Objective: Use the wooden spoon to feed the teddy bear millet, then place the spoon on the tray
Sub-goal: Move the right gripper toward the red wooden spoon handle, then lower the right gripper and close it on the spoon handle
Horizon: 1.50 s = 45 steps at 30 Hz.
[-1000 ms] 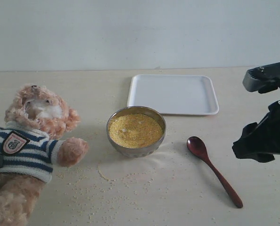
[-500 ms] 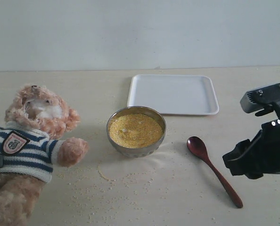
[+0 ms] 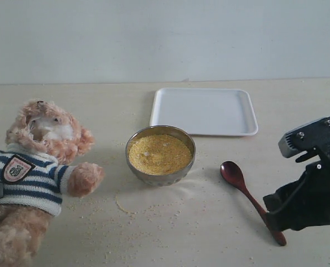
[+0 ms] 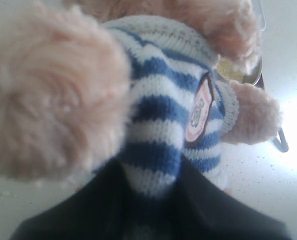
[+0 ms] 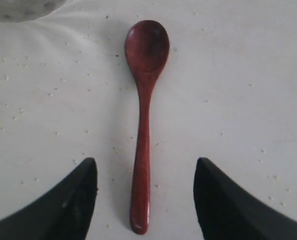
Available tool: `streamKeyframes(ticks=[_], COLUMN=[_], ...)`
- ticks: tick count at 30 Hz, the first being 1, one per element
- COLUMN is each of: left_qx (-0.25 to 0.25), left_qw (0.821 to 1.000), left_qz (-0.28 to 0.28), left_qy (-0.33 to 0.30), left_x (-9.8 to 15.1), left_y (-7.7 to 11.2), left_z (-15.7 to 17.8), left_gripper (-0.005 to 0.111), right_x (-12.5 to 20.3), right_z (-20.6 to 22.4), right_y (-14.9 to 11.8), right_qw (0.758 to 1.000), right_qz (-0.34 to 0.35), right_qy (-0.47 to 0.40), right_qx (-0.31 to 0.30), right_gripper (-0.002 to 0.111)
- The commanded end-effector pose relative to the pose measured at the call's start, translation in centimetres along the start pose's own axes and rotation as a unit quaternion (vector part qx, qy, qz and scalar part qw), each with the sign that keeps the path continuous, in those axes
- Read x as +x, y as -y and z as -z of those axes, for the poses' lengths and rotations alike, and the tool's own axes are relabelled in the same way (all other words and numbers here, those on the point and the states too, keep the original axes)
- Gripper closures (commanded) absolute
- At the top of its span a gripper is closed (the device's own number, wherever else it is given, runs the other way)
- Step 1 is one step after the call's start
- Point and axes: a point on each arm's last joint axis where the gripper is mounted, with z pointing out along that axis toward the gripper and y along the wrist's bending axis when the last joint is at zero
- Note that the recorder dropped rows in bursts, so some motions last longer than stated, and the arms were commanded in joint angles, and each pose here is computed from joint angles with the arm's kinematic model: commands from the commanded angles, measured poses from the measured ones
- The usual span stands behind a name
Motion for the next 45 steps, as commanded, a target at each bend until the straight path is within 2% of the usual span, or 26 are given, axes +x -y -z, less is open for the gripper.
streamKeyframes(ticks=[1, 7, 18, 45], left_qx=[0.003, 0.003, 0.003, 0.003], left_qw=[1.000, 1.000, 1.000, 1.000], left_qz=[0.000, 0.000, 0.000, -0.003], left_qy=[0.007, 0.007, 0.007, 0.007], left_x=[0.0, 0.0, 0.0, 0.0], left_y=[0.1, 0.1, 0.1, 0.1], left_z=[0.1, 0.1, 0.1, 0.1], left_gripper=[0.102, 0.102, 0.102, 0.102], right_x=[0.6, 1.8, 3.2, 3.5], right_z=[-0.3, -0.6, -2.8, -6.5], right_y=[-1.3, -0.9, -0.4, -1.0], right_qw=[0.999, 0.998, 0.996, 0.999], right_qz=[0.034, -0.026, -0.047, -0.003], right_qy=[0.012, 0.033, -0.013, 0.014], right_qx=[0.005, 0.049, 0.077, 0.043], right_gripper=[0.052, 0.052, 0.052, 0.052])
